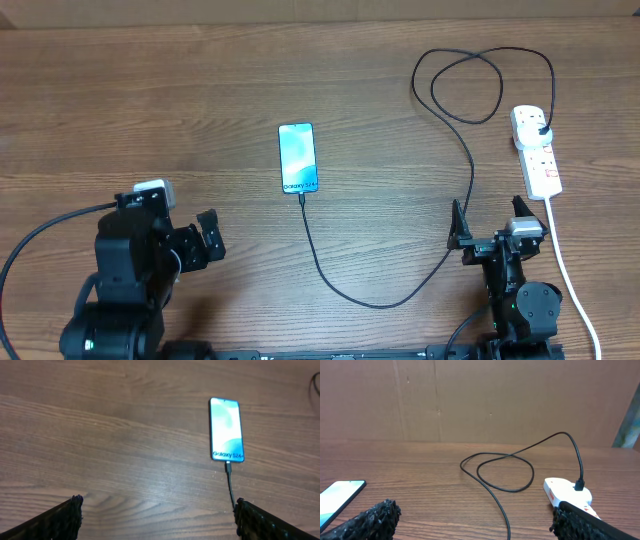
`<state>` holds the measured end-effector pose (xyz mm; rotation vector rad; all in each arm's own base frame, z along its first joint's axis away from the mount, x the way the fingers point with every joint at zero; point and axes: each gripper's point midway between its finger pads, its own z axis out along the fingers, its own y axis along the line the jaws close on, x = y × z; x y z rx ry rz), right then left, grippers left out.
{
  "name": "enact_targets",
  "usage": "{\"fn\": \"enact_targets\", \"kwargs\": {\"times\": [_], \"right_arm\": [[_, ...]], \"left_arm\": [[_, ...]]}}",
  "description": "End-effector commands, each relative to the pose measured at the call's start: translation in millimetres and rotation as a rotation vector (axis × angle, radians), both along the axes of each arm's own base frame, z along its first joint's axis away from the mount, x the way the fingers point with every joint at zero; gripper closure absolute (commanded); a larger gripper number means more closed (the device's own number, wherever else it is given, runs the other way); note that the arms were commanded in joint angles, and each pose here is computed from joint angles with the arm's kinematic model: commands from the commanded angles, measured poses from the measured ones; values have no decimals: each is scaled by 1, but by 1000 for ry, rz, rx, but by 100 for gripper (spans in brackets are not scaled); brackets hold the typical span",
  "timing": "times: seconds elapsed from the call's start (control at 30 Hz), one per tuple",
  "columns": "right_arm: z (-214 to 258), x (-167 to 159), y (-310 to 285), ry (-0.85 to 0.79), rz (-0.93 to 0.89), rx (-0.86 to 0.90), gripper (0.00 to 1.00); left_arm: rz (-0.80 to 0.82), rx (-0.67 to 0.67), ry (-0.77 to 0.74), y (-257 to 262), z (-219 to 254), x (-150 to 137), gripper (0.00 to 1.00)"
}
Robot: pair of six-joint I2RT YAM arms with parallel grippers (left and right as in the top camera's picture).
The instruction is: Plug charger to phone and switch on socket
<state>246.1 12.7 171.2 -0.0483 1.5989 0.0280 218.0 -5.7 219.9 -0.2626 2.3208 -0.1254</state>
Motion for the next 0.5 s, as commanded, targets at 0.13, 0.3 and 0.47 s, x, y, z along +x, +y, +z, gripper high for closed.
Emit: {"fn": "enact_targets", "kwargs": {"times": [0.13, 0.3, 0.47], "right_arm": [[-1, 0, -3, -7, -13, 6, 0], [-1, 0, -3, -7, -13, 6, 0], [-1, 0, -3, -7, -14, 6, 0]], "left_arm": [[22, 23, -91, 7, 8, -8, 0], [69, 26, -120, 17, -2, -14, 0], [65, -2, -195, 15, -17, -8, 0]]}}
